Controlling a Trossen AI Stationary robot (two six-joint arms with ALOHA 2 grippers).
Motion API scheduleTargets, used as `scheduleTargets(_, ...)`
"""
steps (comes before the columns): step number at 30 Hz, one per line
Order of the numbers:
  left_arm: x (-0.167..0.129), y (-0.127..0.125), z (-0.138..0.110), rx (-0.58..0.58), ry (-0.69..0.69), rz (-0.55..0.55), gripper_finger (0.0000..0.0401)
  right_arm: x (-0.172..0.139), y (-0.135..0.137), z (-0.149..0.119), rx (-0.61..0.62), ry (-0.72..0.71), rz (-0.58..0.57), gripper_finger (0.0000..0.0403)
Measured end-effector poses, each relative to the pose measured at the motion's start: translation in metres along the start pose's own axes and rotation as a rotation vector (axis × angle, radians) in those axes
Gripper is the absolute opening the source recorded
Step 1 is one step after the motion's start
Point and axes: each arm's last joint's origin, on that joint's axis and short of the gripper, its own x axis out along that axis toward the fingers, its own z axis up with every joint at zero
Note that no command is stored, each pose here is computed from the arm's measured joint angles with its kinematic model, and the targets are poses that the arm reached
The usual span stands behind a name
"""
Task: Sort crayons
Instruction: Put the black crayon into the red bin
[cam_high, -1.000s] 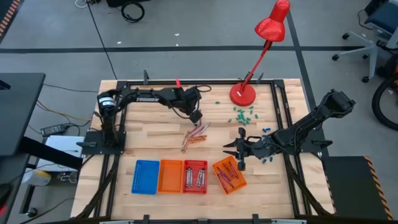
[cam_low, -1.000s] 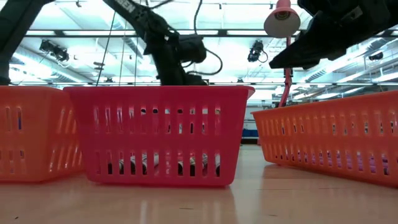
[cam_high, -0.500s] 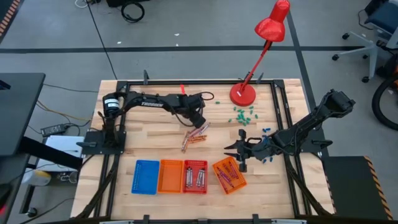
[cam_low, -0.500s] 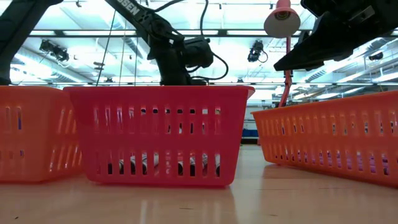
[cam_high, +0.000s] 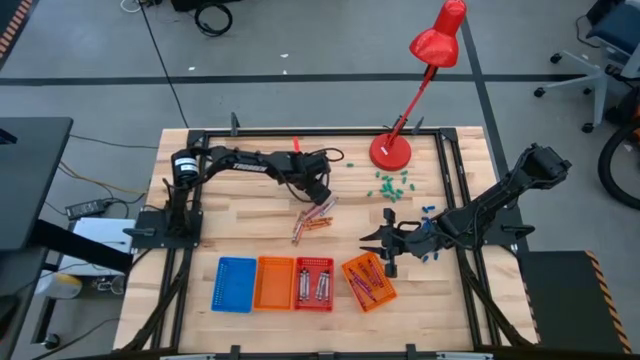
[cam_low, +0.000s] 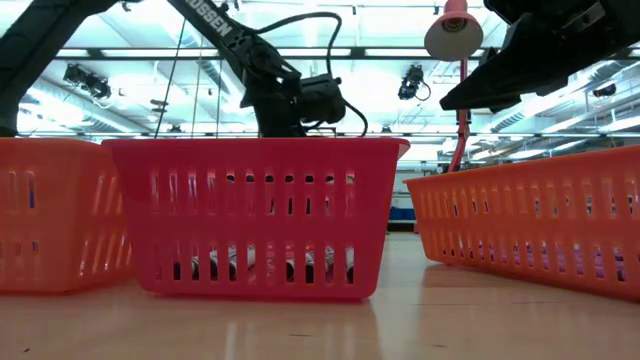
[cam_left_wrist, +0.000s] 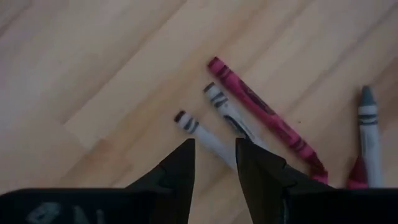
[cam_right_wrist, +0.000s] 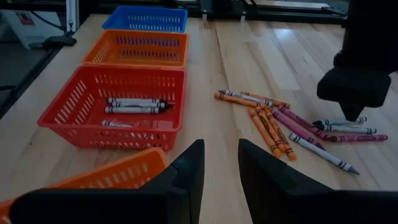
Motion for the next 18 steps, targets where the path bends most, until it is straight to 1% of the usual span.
scheduleTargets(13,0.0002,0.0027,-0.0037,0.033,0.042,0.02,0.0128,0.0,0.0002,0.0007,0.004,-0.006,0.004,0.0103)
scheduleTargets(18,-0.0002,0.003,-0.007,0.055,0.07,0.033,0.0119,0.0,0.0002,0.0007,0.003,-0.006,0.004,0.0103)
